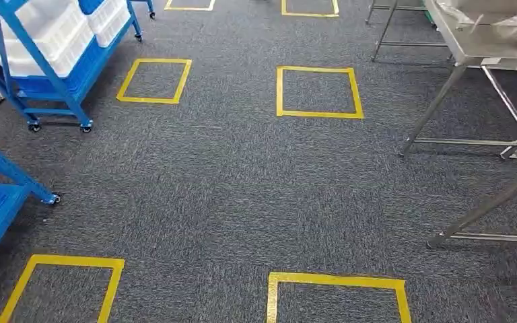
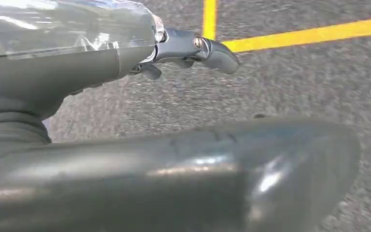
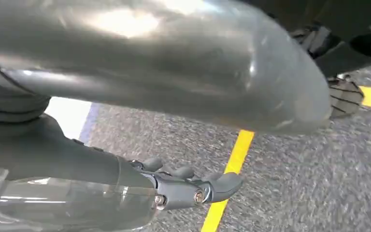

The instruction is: Take the parts from the cabinet and place them on the table.

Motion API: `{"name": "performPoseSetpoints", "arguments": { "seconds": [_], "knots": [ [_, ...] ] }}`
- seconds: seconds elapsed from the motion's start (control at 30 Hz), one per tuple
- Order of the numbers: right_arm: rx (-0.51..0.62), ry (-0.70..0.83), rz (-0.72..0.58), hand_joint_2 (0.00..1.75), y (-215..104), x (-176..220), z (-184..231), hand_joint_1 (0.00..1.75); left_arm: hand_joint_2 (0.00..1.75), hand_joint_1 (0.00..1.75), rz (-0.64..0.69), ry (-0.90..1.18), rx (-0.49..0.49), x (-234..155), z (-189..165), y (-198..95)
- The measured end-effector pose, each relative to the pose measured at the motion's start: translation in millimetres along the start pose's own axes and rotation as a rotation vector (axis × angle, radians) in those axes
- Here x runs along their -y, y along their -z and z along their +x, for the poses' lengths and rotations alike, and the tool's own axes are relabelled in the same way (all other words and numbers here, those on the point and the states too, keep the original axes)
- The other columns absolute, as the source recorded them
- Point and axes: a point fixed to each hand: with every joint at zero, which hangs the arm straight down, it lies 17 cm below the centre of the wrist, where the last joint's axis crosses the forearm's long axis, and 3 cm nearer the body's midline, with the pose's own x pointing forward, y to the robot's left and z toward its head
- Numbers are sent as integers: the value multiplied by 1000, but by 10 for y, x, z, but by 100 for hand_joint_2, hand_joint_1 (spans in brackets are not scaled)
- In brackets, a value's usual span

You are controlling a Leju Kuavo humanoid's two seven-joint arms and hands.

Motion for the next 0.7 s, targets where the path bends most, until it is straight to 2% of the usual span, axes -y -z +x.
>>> {"name": "performPoseSetpoints", "arguments": {
  "seconds": [0.7],
  "knots": [
    [-35, 4, -5, 0, -18, 11, -163, 0, 0, 0, 5, 8, -10, 25, -31, -17]
  ]
}}
